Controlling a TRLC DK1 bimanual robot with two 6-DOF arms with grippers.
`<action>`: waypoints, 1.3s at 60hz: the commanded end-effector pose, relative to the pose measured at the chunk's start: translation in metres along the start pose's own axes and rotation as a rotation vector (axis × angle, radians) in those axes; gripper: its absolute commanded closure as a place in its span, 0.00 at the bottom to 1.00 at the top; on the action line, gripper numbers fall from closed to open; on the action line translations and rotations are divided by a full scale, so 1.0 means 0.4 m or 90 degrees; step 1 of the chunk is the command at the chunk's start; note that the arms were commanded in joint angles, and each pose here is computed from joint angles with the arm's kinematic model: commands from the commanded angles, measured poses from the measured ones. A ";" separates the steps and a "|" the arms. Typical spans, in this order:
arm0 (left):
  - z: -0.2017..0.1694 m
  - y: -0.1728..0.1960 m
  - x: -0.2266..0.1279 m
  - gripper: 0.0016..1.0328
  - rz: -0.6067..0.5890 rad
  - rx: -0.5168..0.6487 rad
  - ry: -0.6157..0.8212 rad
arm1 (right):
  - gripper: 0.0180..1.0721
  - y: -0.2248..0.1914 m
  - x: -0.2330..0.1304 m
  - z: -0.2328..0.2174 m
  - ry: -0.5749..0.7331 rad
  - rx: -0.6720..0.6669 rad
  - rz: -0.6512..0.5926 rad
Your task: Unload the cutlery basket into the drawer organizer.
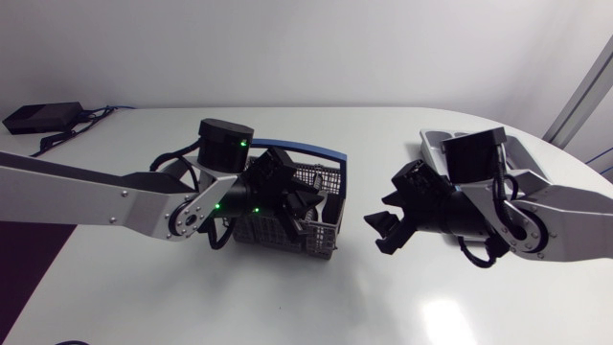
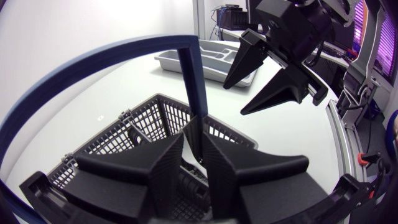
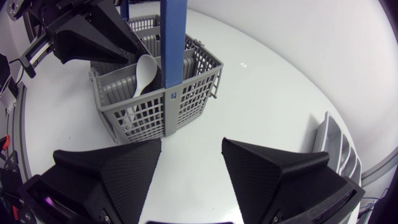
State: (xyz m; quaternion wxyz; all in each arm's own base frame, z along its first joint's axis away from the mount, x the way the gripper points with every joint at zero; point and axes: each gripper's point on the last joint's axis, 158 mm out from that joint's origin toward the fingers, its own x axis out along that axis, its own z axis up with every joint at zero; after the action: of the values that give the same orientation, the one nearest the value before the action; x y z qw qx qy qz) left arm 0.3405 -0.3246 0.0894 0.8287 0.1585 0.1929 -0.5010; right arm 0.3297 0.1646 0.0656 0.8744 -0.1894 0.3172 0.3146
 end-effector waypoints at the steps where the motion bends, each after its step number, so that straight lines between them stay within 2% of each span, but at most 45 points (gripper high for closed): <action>1: -0.007 0.010 0.009 0.64 0.004 0.016 0.003 | 0.32 0.008 0.012 -0.014 0.009 -0.014 0.003; 12: -0.026 0.024 0.030 0.59 0.006 0.018 0.015 | 0.32 0.009 0.014 -0.013 0.009 -0.016 0.004; 37: -0.023 0.027 0.053 0.60 0.003 0.018 0.020 | 0.32 0.010 0.014 -0.015 0.010 -0.016 0.004; 40: -0.027 0.028 0.058 0.63 0.002 0.017 0.023 | 0.32 0.009 0.014 -0.014 0.010 -0.016 0.004; 60: -0.036 0.028 0.068 0.72 -0.002 0.013 0.033 | 0.32 0.012 0.015 -0.014 0.011 -0.017 0.006; 70: -0.032 0.020 0.070 0.83 -0.005 0.016 0.033 | 0.32 0.012 0.015 -0.014 0.011 -0.017 0.006; 78: -0.034 0.008 0.072 0.87 -0.007 0.026 0.036 | 0.32 0.013 0.016 -0.016 0.012 -0.017 0.007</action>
State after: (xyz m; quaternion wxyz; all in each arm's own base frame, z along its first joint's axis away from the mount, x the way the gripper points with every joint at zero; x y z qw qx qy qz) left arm 0.3549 -0.3334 0.0683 0.8227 0.1735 0.2087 -0.4995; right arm 0.3291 0.1659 0.0624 0.8710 -0.1971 0.3181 0.3183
